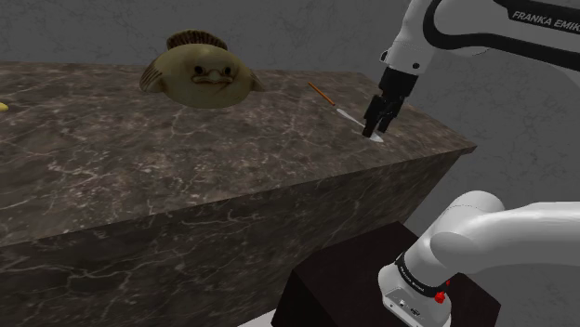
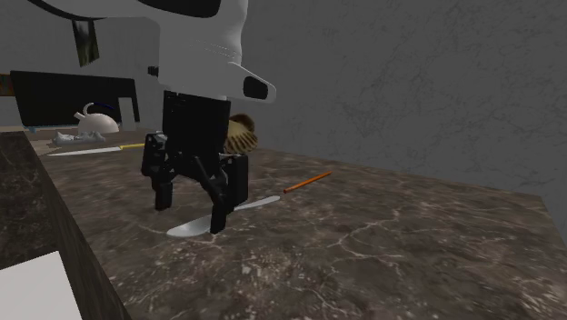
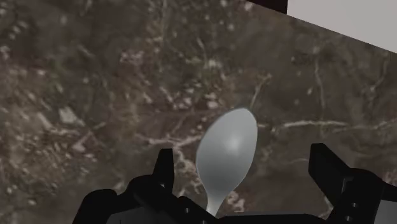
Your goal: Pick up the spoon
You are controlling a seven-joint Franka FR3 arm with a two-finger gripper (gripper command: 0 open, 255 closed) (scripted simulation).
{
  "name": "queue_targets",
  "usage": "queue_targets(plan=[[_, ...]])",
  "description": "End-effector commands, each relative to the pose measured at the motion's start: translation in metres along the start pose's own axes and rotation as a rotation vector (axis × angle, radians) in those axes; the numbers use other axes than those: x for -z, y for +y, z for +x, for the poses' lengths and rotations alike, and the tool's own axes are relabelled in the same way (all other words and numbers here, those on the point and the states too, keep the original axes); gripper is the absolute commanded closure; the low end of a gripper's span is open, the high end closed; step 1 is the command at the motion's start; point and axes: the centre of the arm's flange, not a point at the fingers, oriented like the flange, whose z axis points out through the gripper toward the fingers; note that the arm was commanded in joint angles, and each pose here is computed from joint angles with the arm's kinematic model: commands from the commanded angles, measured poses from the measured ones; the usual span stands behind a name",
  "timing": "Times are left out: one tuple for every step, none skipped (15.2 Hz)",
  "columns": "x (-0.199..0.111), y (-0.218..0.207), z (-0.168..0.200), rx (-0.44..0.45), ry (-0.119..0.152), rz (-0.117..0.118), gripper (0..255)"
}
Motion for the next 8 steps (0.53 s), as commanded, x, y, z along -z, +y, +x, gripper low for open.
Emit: queue_targets(plan=[[0.0,0.0,0.0,0.0,0.0,0.0,0],[0.007,0.003,0.012,-0.045,-0.003,0.006,0],[0.013,0.007,0.023,-0.09,-0.007,0.011,0],[0.02,0.011,0.034,-0.135,-0.01,0.017,0],[0.027,0.016,0.045,-0.18,-0.013,0.022,0],[0.033,0.022,0.056,-0.225,-0.017,0.028,0],[0.04,0.027,0.067,-0.27,-0.02,0.034,0],[0.045,0.033,0.076,-0.307,-0.023,0.038,0]])
